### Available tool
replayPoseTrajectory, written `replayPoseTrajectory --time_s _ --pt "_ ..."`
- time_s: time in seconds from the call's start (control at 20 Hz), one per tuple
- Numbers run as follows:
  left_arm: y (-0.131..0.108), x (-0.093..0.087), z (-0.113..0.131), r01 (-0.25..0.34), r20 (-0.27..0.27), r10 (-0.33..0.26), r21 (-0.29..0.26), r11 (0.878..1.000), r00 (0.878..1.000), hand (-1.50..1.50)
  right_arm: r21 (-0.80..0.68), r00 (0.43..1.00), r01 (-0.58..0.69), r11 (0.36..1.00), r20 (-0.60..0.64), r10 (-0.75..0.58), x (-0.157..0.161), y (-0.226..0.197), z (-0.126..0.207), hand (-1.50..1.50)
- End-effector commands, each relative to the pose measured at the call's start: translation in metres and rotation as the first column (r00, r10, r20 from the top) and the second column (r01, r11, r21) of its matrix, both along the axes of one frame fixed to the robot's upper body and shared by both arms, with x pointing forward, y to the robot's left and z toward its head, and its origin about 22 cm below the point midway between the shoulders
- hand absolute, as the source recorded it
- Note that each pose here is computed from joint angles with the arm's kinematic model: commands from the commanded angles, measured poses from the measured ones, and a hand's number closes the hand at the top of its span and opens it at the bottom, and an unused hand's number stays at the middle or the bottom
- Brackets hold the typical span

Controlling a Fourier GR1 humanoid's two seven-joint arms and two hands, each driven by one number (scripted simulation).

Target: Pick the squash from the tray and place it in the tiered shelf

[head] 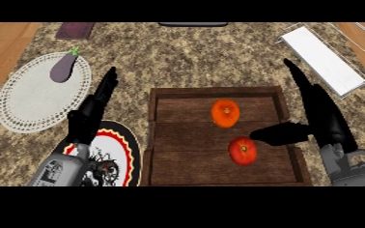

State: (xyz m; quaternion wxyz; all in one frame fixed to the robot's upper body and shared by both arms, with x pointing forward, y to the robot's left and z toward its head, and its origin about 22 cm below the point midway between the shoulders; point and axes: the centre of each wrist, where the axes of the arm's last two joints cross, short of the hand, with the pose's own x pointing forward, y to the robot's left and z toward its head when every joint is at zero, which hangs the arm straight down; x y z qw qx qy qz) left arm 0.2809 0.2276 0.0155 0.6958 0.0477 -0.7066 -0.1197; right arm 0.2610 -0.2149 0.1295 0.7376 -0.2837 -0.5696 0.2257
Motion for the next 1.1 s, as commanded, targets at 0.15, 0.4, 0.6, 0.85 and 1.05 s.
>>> replayPoseTrajectory --time_s 0.15,0.4,0.6,0.85,1.05 --pt "-0.006 0.008 0.000 -0.012 -0.003 0.012 -0.003 1.000 1.000 0.00 -0.214 0.986 -0.032 0.976 -0.164 -0.004 -0.004 0.041 0.056 -1.50" --pt "0.005 -0.002 -0.012 -0.011 -0.008 0.011 -0.011 1.000 1.000 0.00 -0.194 0.984 -0.032 0.980 -0.176 -0.002 -0.002 0.081 0.035 -1.50" --pt "-0.007 -0.007 -0.005 -0.012 0.005 0.012 -0.003 1.000 1.000 0.00 -0.182 0.988 -0.033 0.983 -0.154 0.004 -0.008 0.076 0.045 -1.50" --pt "-0.005 0.004 0.002 0.003 -0.001 -0.003 -0.012 1.000 1.000 0.00 -0.214 0.989 0.003 0.977 -0.142 -0.034 0.003 0.098 0.032 -1.50" --pt "-0.007 -0.005 0.007 -0.002 -0.009 0.002 -0.016 1.000 1.000 0.00 -0.189 0.988 0.033 0.981 -0.141 -0.060 -0.002 0.102 0.039 -1.50"
